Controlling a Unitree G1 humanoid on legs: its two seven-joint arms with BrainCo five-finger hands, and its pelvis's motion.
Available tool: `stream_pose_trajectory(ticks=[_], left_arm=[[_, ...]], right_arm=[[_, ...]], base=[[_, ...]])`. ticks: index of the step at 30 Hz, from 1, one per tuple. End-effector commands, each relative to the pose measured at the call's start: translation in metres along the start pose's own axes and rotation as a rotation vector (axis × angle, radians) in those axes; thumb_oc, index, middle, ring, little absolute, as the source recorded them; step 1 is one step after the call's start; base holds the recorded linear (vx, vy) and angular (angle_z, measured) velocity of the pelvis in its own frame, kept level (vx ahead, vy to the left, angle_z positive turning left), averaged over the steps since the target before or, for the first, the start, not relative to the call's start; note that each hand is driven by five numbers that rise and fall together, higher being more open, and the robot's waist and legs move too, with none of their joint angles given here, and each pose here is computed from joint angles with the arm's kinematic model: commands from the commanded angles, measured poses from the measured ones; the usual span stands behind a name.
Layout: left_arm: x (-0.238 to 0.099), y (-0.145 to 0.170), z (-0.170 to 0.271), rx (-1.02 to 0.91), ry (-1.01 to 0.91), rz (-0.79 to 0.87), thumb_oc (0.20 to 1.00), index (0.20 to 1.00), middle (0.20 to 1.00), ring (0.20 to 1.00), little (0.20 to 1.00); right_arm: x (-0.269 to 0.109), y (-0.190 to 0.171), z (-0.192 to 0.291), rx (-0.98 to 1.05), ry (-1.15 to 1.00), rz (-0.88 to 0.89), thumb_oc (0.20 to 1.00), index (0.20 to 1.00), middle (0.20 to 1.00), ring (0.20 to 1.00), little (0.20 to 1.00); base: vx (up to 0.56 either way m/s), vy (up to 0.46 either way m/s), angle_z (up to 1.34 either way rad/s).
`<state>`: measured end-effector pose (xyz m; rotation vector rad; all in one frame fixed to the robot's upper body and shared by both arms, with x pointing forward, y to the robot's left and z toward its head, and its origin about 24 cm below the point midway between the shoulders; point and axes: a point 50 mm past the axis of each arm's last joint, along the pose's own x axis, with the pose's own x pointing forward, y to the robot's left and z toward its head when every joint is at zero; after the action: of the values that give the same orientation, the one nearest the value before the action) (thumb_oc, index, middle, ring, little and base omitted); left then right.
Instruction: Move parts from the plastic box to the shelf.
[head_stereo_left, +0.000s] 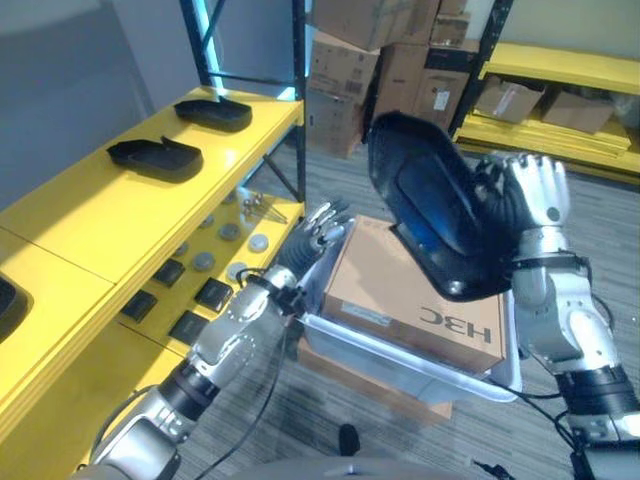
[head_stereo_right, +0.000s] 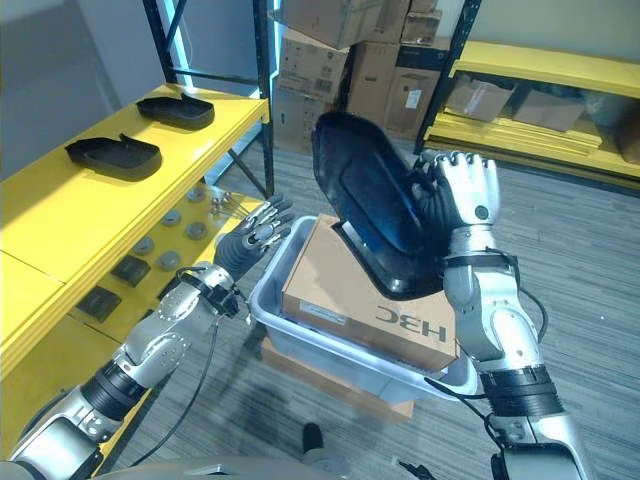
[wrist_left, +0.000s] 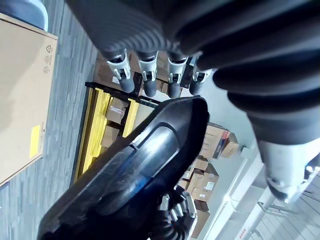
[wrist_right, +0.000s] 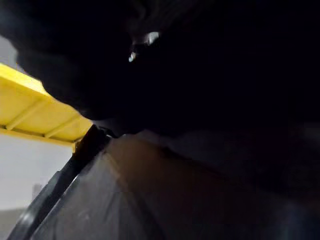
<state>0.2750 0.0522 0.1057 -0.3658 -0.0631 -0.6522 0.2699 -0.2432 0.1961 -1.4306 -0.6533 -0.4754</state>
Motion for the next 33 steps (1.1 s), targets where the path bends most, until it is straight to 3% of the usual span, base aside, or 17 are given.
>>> stream_pose_trajectory(ticks=[1, 8, 20, 26, 27, 28, 29, 33], left_arm=[[0.01, -0.001, 0.008, 0.022, -0.035, -0.024, 1.0, 1.0, 1.0, 1.0, 1.0], [0.017, 0.001, -0.013, 0.022, 0.044, 0.034, 1.0, 1.0, 1.0, 1.0, 1.0], [0.032, -0.019, -0.001, -0.024, -0.017, -0.005, 1.0, 1.0, 1.0, 1.0, 1.0], [0.04, -0.029, 0.007, -0.031, -0.059, -0.006, 1.0, 1.0, 1.0, 1.0, 1.0], [0.04, -0.029, 0.007, -0.029, -0.06, 0.0, 0.749, 0.749, 0.749, 0.749, 0.749], [0.041, -0.029, 0.006, -0.021, -0.063, 0.008, 0.235, 0.235, 0.235, 0.235, 0.235], [0.042, -0.029, 0.006, -0.013, -0.068, 0.022, 0.2, 0.2, 0.2, 0.2, 0.2], [0.04, -0.028, 0.004, -0.008, -0.076, 0.041, 0.2, 0.2, 0.2, 0.2, 0.2]], right_arm=[[0.014, -0.032, 0.012, 0.016, -0.062, -0.203, 0.2, 0.2, 0.2, 0.2, 0.2], [0.01, -0.034, 0.037, 0.121, -0.137, -0.205, 0.2, 0.2, 0.2, 0.2, 0.2], [0.011, -0.017, 0.067, 0.291, -0.232, -0.138, 0.2, 0.2, 0.2, 0.2, 0.2], [0.005, -0.007, 0.093, 0.479, -0.255, -0.111, 0.2, 0.2, 0.2, 0.2, 0.2], [0.004, -0.006, 0.096, 0.51, -0.259, -0.109, 0.2, 0.2, 0.2, 0.2, 0.2], [0.004, -0.006, 0.1, 0.537, -0.263, -0.107, 0.2, 0.2, 0.2, 0.2, 0.2], [0.002, -0.005, 0.107, 0.59, -0.27, -0.105, 0.2, 0.2, 0.2, 0.2, 0.2], [0.001, -0.005, 0.115, 0.644, -0.283, -0.111, 0.2, 0.2, 0.2, 0.2, 0.2]], base=[[0.01, 0.003, 0.04], [0.0, 0.0, 0.0], [-0.01, 0.001, -0.02], [0.0, 0.0, 0.0], [0.0, 0.0, 0.0], [0.0, 0.0, 0.0], [0.0, 0.0, 0.0], [0.0, 0.0, 0.0]])
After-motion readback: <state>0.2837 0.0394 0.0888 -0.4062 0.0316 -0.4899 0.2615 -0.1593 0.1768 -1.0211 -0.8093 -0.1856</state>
